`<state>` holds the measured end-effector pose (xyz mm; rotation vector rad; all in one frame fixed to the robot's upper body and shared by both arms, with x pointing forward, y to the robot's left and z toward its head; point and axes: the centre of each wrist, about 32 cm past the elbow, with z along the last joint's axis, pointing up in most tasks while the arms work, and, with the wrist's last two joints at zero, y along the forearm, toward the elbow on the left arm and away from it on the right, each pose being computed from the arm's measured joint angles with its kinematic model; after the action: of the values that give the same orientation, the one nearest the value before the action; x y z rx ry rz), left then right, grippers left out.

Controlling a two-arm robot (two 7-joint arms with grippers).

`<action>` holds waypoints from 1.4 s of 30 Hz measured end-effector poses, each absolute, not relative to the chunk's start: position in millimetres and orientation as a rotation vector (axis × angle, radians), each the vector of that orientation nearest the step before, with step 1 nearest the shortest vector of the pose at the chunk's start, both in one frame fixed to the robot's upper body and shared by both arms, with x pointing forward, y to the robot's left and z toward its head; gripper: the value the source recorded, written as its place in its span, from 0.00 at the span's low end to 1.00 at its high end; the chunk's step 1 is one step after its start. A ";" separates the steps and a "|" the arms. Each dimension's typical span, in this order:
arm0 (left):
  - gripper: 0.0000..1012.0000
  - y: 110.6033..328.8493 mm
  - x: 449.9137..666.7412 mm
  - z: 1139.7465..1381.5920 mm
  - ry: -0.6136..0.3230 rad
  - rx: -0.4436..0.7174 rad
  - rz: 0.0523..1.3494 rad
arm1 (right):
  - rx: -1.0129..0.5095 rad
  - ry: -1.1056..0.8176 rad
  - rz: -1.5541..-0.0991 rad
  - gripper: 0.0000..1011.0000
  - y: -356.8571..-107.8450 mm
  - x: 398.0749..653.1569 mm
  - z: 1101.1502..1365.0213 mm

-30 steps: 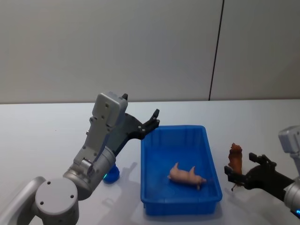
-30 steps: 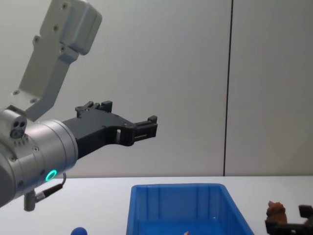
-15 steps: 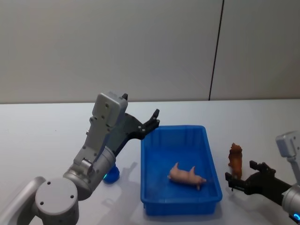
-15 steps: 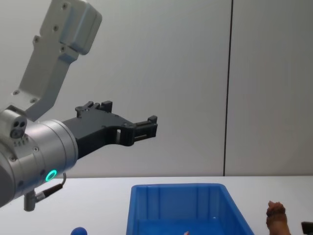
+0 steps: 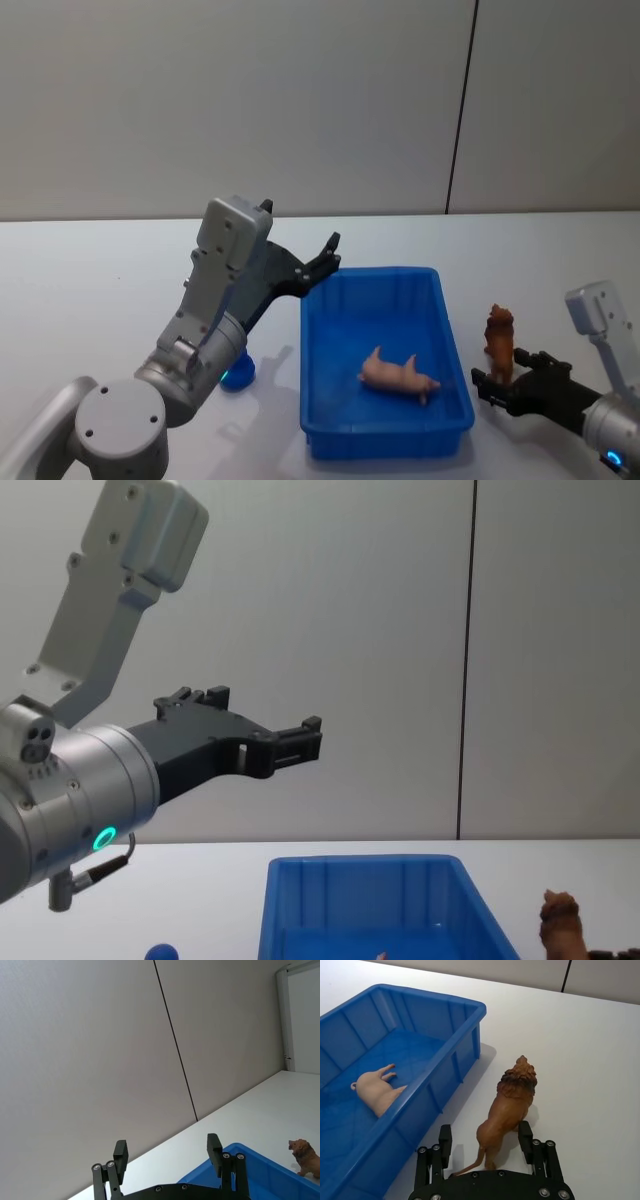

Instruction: Pick up the two dolls from the table and place them into the box.

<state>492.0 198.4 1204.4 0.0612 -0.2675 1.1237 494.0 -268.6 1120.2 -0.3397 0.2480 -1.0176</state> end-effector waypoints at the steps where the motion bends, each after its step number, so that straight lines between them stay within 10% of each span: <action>1: 0.99 198.4 492.0 1204.4 -0.268 0.061 1.124 | -0.343 0.249 -1.019 0.80 -267.7 495.1 1119.6; 19: 0.99 198.4 492.0 1204.4 -0.268 0.061 1.124 | -0.365 0.209 -1.076 0.28 -265.1 502.0 1120.6; 42: 0.99 198.4 492.0 1204.4 -0.268 0.061 1.124 | -0.263 -0.010 -1.064 0.27 -261.6 502.8 1157.5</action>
<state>492.0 198.4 1204.4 0.0612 -0.2676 1.1237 502.8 -261.6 1157.5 -0.2627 -0.0104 -1.0643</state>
